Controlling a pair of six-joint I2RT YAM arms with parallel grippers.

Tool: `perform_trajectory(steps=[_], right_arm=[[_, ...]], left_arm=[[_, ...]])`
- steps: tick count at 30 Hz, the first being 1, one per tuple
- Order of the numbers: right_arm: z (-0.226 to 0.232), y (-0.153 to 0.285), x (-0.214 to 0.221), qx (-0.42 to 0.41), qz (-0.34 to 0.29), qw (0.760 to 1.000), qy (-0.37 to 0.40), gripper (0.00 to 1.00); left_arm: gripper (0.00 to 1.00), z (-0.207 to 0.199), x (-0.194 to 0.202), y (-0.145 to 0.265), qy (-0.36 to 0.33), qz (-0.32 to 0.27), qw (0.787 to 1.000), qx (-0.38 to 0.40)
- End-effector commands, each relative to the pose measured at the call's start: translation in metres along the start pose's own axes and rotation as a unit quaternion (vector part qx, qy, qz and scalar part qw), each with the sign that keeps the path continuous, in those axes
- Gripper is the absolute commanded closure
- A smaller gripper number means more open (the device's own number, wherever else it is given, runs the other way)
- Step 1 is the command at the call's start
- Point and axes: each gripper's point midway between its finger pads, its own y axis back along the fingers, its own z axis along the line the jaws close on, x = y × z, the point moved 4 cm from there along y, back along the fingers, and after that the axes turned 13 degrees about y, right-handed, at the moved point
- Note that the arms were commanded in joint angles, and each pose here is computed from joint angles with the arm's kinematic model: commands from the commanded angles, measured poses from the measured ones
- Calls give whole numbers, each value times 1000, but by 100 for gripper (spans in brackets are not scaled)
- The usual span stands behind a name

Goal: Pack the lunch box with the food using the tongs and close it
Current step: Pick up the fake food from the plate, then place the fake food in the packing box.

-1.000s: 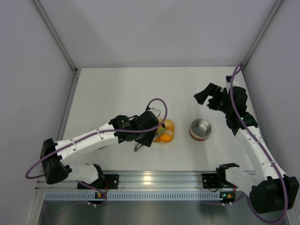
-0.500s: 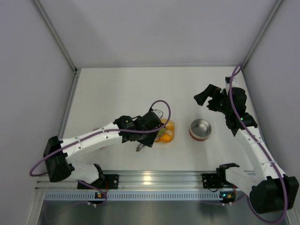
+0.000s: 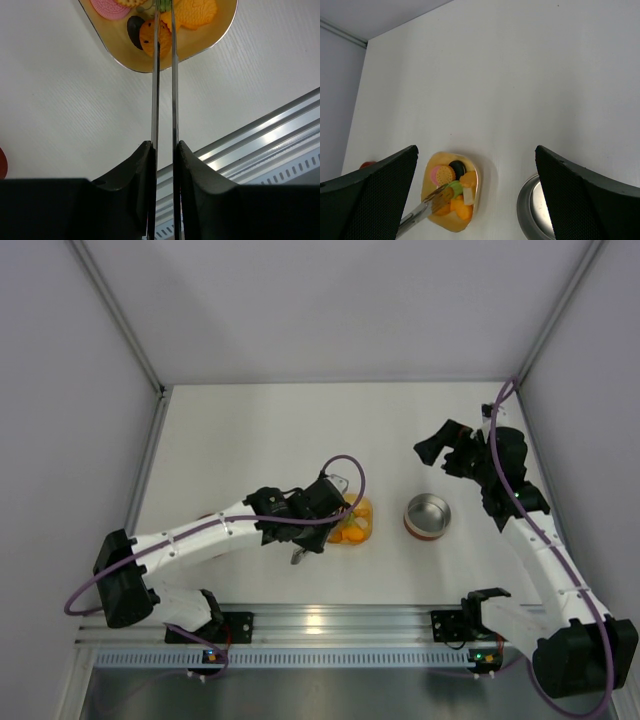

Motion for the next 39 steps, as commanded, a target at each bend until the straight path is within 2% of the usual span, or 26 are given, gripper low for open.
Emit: perform_trajectory(steps=[1,7,14,20,32,39], right_arm=[[2,7,-8,3,-16,1000,8,1],[3,10,-13,6,-20,1000,13,1],[4,14,-18,9,-24,1000,15,1],[1,25,-27,34,-36,998,29,1],[-7,42,-33,75,-41,995,47,1],[-7,43,-31,77,-40,995,50,0]], left_arm=[[84,-5,-11,12,2,-26,1000,14],[99,-8,-26,39,10,-46,999,14],[100,-19,-41,67,5,-66,997,48],[100,-52,-66,76,-10,-90,989,118],[100,-115,-88,47,-41,-68,973,218],[98,-131,-85,18,-51,-44,973,219]])
